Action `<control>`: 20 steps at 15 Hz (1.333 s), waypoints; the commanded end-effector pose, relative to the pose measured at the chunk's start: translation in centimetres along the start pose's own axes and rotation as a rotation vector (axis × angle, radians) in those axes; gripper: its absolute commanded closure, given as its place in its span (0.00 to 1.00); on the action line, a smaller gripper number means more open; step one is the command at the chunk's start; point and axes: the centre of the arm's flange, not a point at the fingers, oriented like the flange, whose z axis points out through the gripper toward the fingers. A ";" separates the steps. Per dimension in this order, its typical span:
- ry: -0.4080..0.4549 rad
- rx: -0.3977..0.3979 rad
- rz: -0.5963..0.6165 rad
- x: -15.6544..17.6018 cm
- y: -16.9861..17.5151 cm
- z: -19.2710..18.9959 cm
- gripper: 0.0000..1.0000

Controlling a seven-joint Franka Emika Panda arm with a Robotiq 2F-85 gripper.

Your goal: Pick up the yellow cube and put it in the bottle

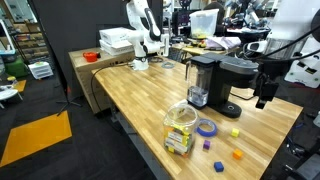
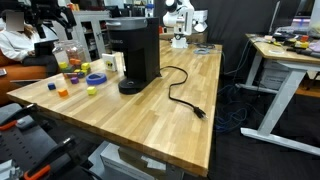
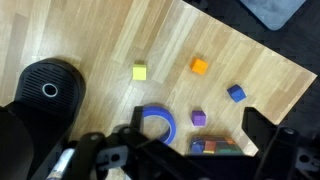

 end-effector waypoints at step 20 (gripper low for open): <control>0.023 0.075 -0.013 0.8 3.0 7.3 0.00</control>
